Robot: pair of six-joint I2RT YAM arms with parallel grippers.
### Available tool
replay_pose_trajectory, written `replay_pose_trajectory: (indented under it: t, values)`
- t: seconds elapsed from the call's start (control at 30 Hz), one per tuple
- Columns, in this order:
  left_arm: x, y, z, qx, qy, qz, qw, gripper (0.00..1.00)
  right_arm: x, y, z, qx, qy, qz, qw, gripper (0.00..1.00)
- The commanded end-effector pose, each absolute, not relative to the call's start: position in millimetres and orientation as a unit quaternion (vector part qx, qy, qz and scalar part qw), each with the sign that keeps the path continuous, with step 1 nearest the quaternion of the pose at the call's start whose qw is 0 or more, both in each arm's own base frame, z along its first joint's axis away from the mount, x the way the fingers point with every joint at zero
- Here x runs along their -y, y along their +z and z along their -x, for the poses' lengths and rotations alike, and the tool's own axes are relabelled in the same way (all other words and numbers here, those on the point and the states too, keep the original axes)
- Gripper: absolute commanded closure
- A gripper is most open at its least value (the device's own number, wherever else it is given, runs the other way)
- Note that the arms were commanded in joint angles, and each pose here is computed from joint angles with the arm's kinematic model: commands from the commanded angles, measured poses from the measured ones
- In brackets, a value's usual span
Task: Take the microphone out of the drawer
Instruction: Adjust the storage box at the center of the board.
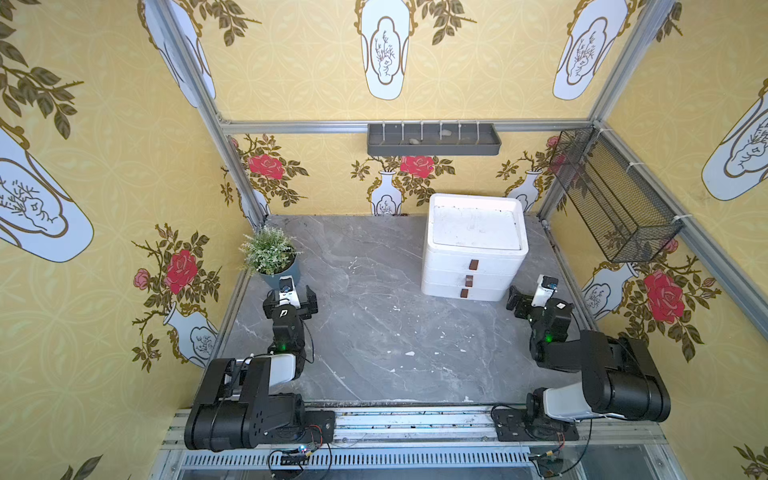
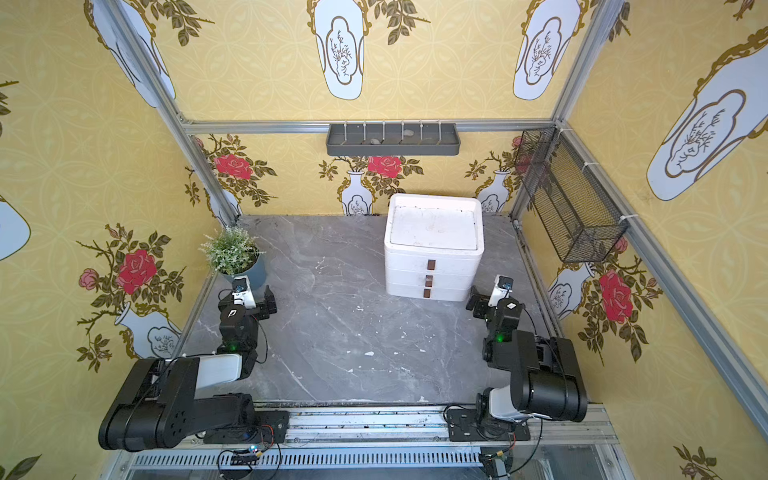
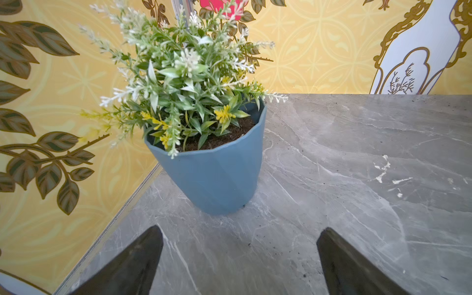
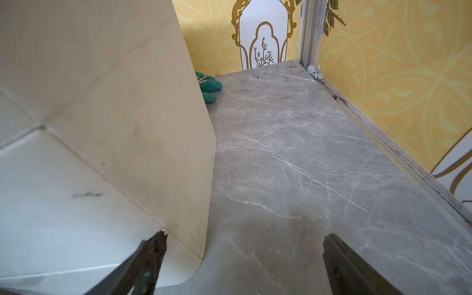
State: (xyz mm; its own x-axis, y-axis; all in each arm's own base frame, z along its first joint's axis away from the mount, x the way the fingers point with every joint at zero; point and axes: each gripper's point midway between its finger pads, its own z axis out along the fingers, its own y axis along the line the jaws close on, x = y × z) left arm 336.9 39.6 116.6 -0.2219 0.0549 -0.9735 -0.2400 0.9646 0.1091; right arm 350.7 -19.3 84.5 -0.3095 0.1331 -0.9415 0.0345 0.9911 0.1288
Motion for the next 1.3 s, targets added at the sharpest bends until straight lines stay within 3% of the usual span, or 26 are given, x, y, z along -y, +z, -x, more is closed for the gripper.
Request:
replay_pose_trajectory:
  t: [0.0,0.8,0.93,1.1,1.17,1.27]
  values:
    - [-39.8,120.3,-337.5,-0.768,0.121,0.060,0.627,0.00,19.2,86.2,-351.6,-0.806,0.042,-0.051,0.588,0.02]
    - [-39.9,121.1,-337.7,-0.767,0.121,0.060,0.627,0.00,21.6,88.2,-351.9,-0.805,0.036,-0.055,0.590,0.02]
    - [-39.5,131.9,-335.6,-0.760,0.136,0.061,0.632,0.00,36.9,112.0,-355.3,-0.812,0.007,-0.099,0.575,0.02]
    - [-23.6,161.1,-334.3,-0.750,0.176,0.033,0.637,0.00,70.0,156.9,-351.7,-0.793,-0.007,-0.237,0.562,0.02]
    - [-16.4,176.1,-333.6,-0.747,0.180,0.030,0.639,0.00,75.9,163.2,-351.9,-0.797,0.011,-0.290,0.529,0.02]
    - [-4.2,200.5,-332.3,-0.750,0.147,0.040,0.644,0.00,63.2,175.8,-364.3,-0.829,0.073,-0.282,0.478,0.02]
